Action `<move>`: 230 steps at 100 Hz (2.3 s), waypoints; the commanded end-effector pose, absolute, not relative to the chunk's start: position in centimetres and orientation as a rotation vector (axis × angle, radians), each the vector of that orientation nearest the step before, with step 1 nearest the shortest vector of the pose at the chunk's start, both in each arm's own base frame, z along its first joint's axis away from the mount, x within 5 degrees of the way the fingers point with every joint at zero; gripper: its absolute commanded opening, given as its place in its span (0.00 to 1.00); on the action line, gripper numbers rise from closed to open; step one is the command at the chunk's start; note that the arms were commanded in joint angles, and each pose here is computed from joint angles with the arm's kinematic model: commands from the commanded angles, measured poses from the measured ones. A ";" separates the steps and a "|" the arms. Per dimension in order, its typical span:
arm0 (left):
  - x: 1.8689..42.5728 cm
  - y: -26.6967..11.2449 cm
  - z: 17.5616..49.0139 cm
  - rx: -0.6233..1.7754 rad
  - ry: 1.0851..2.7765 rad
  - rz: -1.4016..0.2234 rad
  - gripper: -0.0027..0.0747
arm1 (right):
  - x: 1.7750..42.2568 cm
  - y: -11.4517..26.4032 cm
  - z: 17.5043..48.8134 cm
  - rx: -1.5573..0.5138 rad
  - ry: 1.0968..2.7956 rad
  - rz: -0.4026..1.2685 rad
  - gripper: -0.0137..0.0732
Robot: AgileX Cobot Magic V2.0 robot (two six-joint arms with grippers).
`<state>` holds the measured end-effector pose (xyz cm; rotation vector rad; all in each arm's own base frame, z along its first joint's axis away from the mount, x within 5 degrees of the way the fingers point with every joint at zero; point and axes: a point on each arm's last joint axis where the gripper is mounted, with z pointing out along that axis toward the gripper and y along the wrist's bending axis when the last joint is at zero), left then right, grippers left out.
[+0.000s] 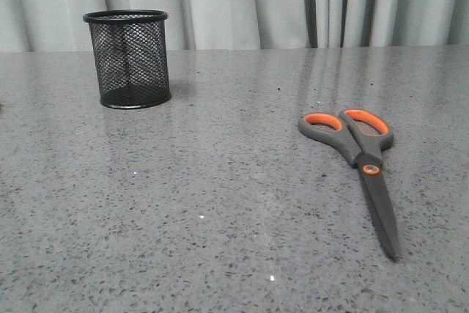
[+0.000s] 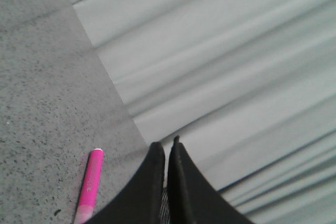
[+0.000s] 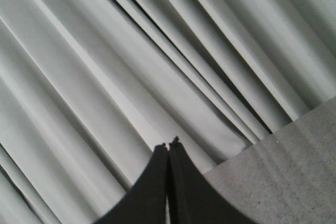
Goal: Put pen and scissors into bin
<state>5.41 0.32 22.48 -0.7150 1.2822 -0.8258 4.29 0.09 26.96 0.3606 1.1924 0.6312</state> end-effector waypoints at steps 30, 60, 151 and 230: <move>9.7 -2.5 33.6 -0.039 1.777 -0.423 0.49 | 8.1 1.2 33.0 0.230 1.595 0.450 0.55; 18.0 -2.9 36.8 0.073 2.234 -0.287 0.40 | 10.5 1.8 34.1 0.174 1.836 0.388 0.57; 30.8 -3.3 27.6 0.092 2.813 -0.165 0.40 | 10.3 1.9 33.5 0.179 1.907 0.397 0.57; 31.4 -4.8 36.8 -0.024 2.040 -0.476 0.01 | 10.4 2.0 33.7 0.192 1.886 0.422 0.57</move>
